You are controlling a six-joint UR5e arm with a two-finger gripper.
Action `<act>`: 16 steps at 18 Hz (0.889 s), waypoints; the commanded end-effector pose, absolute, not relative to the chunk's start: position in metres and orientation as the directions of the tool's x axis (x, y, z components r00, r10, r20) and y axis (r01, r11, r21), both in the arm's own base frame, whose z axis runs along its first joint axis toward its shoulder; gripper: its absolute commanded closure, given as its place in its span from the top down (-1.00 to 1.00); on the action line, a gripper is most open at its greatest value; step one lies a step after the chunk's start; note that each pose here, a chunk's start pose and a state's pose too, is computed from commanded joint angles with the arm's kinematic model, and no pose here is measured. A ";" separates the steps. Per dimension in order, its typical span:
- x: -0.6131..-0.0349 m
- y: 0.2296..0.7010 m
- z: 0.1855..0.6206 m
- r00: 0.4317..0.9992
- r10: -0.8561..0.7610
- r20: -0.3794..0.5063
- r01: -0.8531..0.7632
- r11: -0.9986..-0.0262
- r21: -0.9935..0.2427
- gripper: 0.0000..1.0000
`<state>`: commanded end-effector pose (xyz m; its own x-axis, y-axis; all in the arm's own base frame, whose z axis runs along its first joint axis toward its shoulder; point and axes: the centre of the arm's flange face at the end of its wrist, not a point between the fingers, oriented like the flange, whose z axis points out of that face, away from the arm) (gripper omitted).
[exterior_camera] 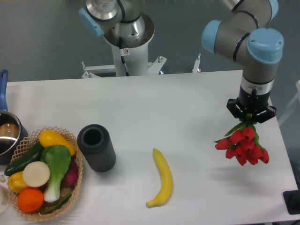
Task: Insert the flowers into the vase
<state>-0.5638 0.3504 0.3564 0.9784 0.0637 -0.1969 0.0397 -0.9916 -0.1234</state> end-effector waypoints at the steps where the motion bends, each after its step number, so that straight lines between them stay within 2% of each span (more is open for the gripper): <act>1: -0.563 0.351 0.359 0.978 0.062 -0.199 0.037 -0.991 -0.129 -1.00; 3: -0.561 0.354 0.362 0.977 0.059 -0.202 0.032 -0.990 -0.137 -1.00; 6: -0.558 0.362 0.373 0.980 0.071 -0.186 0.030 -0.977 -0.213 -1.00; 9: -0.533 0.360 0.411 0.980 0.072 -0.185 0.008 -0.945 -0.327 -1.00; 16: -0.455 0.370 0.461 0.996 0.034 -0.087 -0.027 -0.788 -0.616 -1.00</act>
